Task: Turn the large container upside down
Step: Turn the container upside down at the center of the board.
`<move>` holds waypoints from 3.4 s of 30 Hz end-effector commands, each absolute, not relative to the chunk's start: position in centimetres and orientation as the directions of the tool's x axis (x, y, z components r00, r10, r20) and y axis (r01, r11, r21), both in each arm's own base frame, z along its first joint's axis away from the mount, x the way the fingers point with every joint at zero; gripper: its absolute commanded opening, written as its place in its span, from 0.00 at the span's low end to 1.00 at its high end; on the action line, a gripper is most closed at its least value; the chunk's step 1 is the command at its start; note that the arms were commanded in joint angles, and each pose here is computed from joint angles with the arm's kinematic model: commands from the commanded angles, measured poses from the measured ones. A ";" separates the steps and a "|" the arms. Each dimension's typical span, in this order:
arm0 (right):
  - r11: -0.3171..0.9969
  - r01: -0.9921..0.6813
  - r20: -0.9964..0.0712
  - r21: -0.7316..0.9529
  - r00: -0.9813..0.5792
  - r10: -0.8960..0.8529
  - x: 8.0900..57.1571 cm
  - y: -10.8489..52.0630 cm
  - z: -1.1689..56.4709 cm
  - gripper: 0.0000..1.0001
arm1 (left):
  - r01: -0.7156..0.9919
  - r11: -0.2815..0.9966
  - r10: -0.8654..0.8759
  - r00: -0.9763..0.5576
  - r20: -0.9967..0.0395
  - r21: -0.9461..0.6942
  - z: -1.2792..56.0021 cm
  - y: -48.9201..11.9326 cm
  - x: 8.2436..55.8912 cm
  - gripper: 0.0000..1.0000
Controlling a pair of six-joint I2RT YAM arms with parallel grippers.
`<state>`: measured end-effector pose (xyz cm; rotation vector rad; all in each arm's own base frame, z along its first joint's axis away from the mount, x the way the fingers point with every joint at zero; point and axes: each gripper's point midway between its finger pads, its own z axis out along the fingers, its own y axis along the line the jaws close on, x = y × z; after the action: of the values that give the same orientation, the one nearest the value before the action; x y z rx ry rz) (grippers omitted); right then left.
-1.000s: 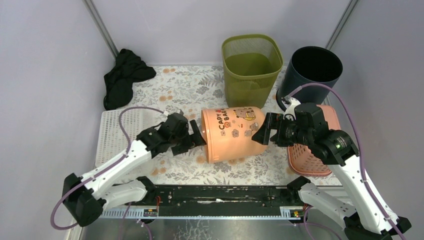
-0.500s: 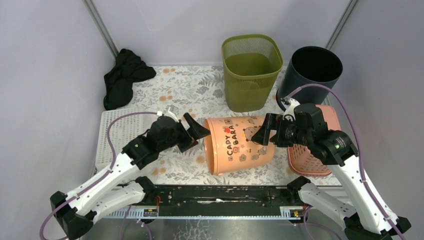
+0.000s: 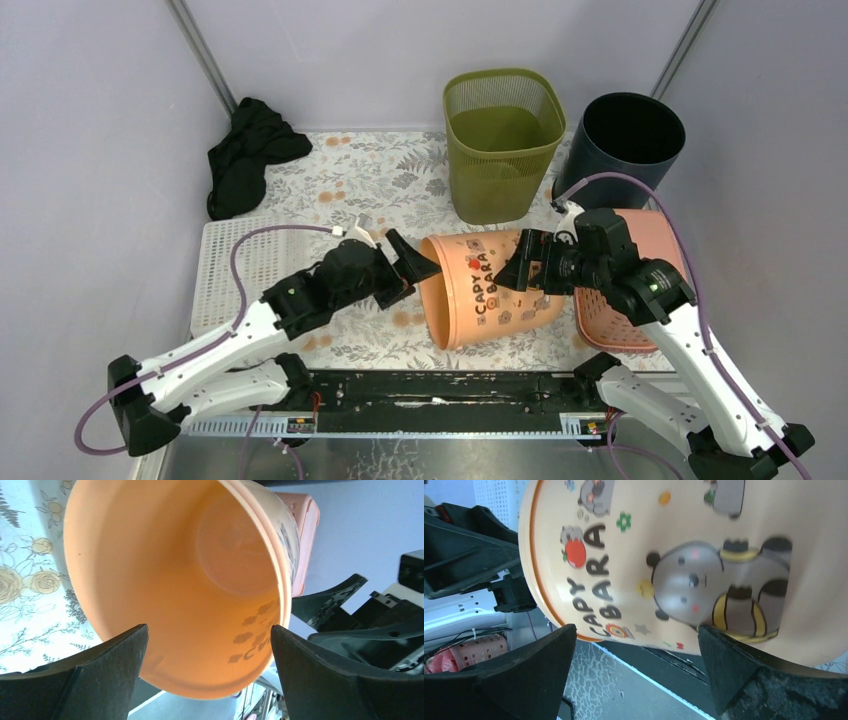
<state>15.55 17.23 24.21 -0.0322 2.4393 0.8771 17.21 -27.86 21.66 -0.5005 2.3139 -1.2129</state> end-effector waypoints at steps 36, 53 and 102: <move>0.772 -0.276 -0.568 0.573 -0.813 0.130 13.9 16.2 27.1 0.96 | 0.134 0.425 -0.540 -0.757 -0.369 -0.895 23.3 -36.8 24.5 0.68; 0.761 -0.278 -0.563 0.587 -0.815 0.137 14.0 16.5 27.3 0.96 | 0.144 0.339 -0.524 -0.792 -0.313 -0.930 23.1 -34.5 24.3 0.00; 0.758 -0.268 -0.568 0.594 -0.807 0.161 14.0 16.4 29.4 0.95 | 0.230 0.391 -0.187 -0.928 -0.321 -0.891 24.0 -30.9 23.8 0.69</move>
<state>13.83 16.14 29.02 -0.0800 2.3638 0.8907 25.37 -30.84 23.93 -0.0717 2.2381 -1.4977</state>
